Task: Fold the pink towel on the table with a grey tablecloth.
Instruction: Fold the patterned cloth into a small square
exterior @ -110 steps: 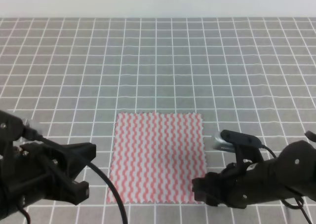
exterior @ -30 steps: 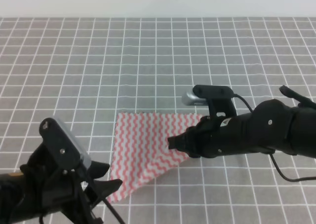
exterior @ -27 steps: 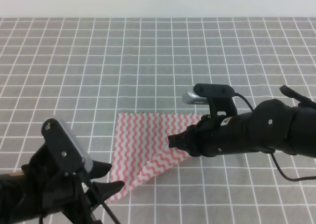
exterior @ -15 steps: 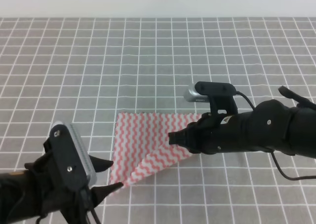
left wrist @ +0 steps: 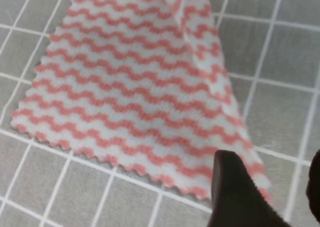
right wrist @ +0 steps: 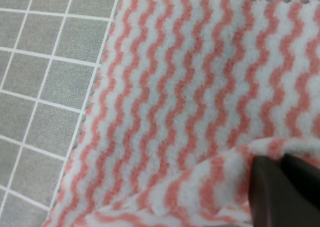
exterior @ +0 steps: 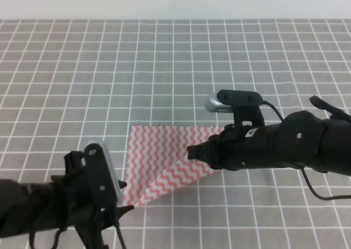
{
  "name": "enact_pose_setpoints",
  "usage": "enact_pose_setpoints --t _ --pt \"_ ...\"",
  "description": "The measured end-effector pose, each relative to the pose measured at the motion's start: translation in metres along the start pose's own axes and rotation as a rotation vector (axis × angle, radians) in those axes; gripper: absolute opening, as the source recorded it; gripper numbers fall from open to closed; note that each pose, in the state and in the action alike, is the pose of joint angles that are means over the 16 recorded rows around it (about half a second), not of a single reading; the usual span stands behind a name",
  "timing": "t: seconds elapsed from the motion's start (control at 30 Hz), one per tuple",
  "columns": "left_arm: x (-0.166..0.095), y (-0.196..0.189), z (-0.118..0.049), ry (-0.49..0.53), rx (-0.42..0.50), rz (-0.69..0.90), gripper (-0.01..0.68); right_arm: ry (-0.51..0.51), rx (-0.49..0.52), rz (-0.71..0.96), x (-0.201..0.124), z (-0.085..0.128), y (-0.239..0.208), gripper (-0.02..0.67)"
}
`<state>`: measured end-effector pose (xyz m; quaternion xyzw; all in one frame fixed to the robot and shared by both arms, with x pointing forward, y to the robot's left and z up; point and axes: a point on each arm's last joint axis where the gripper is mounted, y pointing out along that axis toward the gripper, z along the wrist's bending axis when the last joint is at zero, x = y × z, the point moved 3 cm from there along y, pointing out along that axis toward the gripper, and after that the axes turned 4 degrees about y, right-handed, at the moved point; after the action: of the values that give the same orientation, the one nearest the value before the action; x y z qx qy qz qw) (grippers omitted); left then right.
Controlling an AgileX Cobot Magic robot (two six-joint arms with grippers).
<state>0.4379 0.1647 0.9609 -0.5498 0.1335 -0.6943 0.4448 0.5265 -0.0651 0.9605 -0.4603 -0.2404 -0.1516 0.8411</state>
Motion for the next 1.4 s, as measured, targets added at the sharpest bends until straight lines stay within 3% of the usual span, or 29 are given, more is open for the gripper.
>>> enact_pose_setpoints --t 0.63,1.4 --pt "-0.027 0.047 0.005 0.089 -0.081 0.150 0.298 0.000 0.001 0.000 0.000 0.000 0.000 -0.014" --pt "-0.037 0.057 0.008 0.121 -0.072 0.200 0.289 0.000 0.002 0.009 -0.001 0.000 0.000 -0.014"
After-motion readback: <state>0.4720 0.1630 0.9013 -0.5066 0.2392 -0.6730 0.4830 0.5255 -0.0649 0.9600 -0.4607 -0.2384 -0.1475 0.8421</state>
